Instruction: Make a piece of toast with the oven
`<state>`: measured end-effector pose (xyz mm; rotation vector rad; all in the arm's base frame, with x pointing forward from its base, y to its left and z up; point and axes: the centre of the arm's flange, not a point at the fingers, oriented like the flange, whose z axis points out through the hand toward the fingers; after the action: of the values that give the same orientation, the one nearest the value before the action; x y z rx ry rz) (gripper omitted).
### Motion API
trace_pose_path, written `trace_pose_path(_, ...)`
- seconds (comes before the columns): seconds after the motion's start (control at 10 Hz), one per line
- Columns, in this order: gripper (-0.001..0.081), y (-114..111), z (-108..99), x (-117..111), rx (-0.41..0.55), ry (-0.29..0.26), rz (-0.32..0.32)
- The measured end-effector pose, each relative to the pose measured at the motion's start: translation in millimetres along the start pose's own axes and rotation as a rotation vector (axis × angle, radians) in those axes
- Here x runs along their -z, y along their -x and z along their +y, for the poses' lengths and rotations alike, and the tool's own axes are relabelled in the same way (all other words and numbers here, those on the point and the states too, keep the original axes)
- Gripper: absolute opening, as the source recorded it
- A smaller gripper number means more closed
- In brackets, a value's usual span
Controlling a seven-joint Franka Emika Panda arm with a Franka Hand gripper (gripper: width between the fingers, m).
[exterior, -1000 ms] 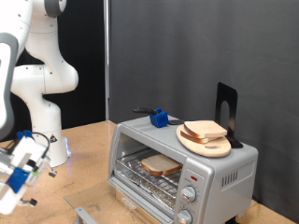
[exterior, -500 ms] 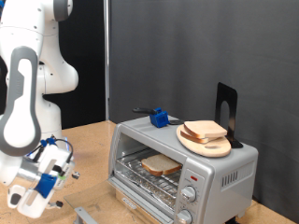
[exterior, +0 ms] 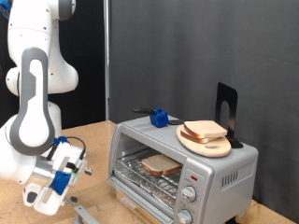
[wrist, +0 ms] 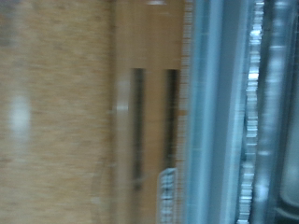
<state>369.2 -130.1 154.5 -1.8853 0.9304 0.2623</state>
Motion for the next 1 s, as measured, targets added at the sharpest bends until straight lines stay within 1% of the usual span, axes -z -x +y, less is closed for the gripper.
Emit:
trace_pose_path(0.1, 0.0800, 4, -5, 6, 0.010, -0.023, -0.020)
trace_pose_path(0.3, 0.0800, 20, -19, 22, 0.035, -0.129, -0.117)
trace_pose_path(0.4, 0.0800, 29, -29, 26, 0.053, -0.174, -0.159)
trace_pose_path(0.5, 0.0800, 36, -37, 28, 0.070, -0.195, -0.173)
trace_pose_path(0.7, 0.0800, 51, -57, 31, 0.093, -0.223, -0.163)
trace_pose_path(0.8, 0.0800, 59, -67, 30, 0.103, -0.230, -0.157)
trace_pose_path(1.0, 0.0800, 77, -87, 21, 0.126, -0.225, -0.156)
